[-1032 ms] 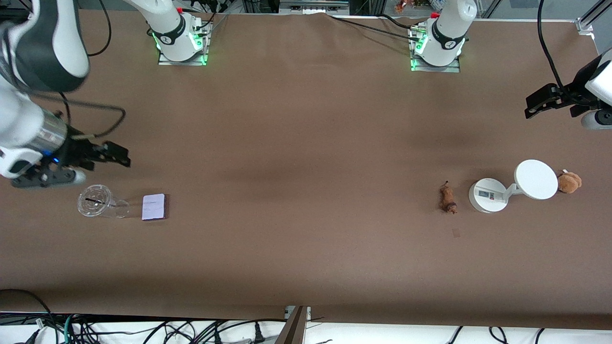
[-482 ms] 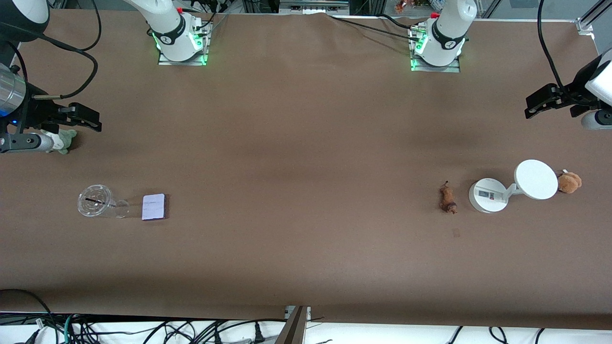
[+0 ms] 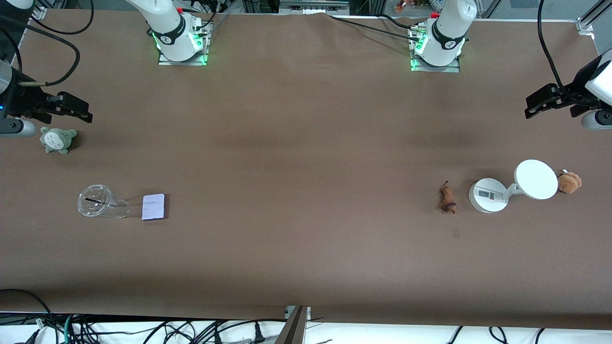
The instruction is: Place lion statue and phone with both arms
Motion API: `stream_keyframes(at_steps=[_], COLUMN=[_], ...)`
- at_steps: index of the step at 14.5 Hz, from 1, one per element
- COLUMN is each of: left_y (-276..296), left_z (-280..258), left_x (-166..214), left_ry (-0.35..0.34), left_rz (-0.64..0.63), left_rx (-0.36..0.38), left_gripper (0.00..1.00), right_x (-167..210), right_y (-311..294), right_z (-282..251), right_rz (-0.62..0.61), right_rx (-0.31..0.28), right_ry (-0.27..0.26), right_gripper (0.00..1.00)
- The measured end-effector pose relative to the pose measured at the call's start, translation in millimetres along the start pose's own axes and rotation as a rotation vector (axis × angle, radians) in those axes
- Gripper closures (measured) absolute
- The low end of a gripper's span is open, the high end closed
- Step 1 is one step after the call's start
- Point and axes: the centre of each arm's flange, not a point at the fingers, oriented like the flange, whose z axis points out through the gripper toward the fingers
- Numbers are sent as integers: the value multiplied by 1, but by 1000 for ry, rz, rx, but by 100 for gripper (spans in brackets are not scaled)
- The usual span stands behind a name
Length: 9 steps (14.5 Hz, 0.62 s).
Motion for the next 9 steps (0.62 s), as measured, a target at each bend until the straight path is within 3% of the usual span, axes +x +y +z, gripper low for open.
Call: stream_keyframes(at_steps=[5,9], left_y=[0,0], left_z=[0,0], left_x=[0,0], left_ry=[0,0], left_rz=[0,0], left_rx=[0,0], left_gripper=[0,0], right_x=[-12,-16], right_y=[9,15], right_z=[-5,-4], right_rz=[15,24], right_rx=[4,-1], right_ry=[25,6], right_gripper=[0,0])
